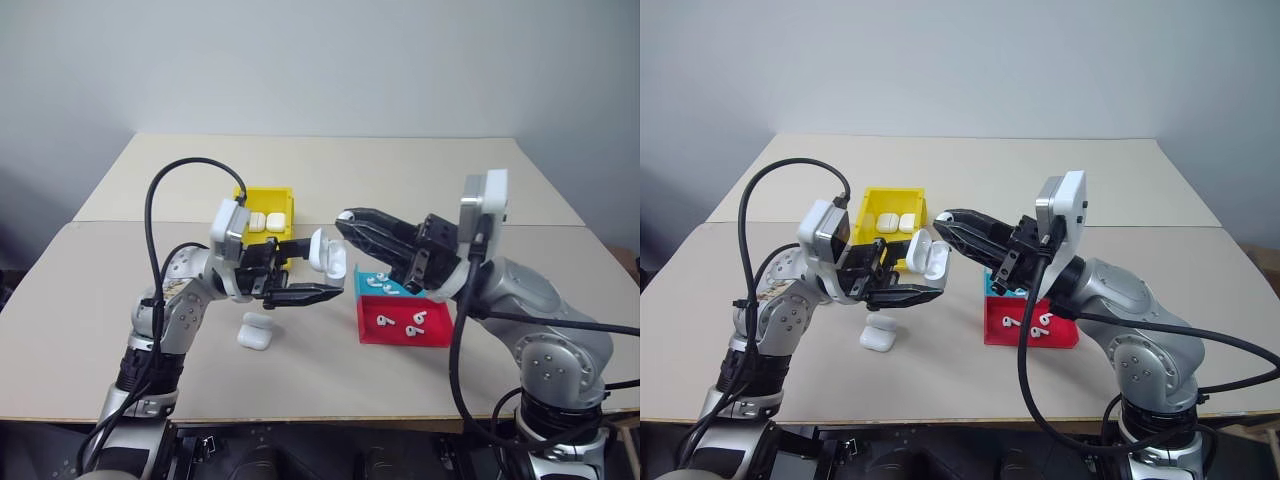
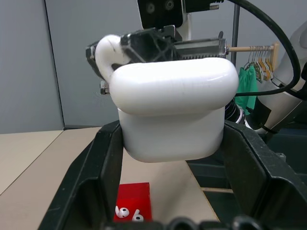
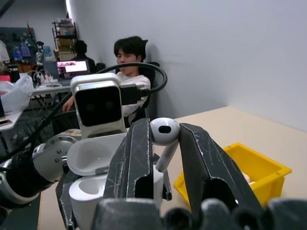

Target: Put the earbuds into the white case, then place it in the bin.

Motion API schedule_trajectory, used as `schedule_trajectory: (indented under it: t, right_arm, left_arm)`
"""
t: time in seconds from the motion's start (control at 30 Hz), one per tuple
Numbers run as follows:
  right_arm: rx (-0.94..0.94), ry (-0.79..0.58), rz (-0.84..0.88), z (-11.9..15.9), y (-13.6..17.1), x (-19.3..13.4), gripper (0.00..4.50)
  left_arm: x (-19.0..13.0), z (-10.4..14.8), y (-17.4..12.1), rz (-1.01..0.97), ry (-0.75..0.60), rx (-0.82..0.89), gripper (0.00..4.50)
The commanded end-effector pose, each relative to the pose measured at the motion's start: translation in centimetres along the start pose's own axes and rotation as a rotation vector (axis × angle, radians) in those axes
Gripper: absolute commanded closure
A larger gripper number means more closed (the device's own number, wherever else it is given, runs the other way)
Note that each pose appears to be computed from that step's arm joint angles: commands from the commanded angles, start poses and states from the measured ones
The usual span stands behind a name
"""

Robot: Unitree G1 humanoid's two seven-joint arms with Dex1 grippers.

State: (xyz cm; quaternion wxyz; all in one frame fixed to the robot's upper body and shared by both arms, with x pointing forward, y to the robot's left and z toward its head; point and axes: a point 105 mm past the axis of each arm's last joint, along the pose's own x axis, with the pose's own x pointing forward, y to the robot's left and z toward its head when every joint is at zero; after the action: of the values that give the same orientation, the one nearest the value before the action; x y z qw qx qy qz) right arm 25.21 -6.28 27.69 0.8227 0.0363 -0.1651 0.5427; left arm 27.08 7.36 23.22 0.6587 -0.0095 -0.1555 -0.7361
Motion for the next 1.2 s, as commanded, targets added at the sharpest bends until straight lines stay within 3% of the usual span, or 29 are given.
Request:
schedule_trajectory:
  t: [0.03,0.5,0.67,0.9,1.07,1.2]
  right_arm:
    - [-0.027,-0.032,0.047,0.7,1.2,0.2,3.88]
    - [-0.077,0.065,0.041,-1.2,1.0,0.4,3.88]
    - [-0.094,0.106,0.104,-1.7,1.5,0.0,2.22]
    - [-0.131,0.076,0.069,-0.8,0.6,0.3,0.01]
    - [-0.211,0.053,-0.025,2.1,-2.8,-0.3,0.01]
    - [-0.297,0.154,-0.015,3.9,-5.8,-0.6,0.01]
  left_arm:
    - [0.2,0.5,0.1,-0.008,-0.001,0.022,1.73]
    - [0.2,0.8,0.3,0.004,-0.01,0.043,1.73]
    - [0.2,1.0,0.6,0.022,-0.018,0.058,1.73]
    - [0.0,1.1,0.8,0.034,-0.023,0.071,1.73]
    - [-0.4,1.2,0.9,0.053,-0.016,0.08,1.73]
    - [-0.9,1.2,0.9,0.072,-0.013,0.081,1.73]
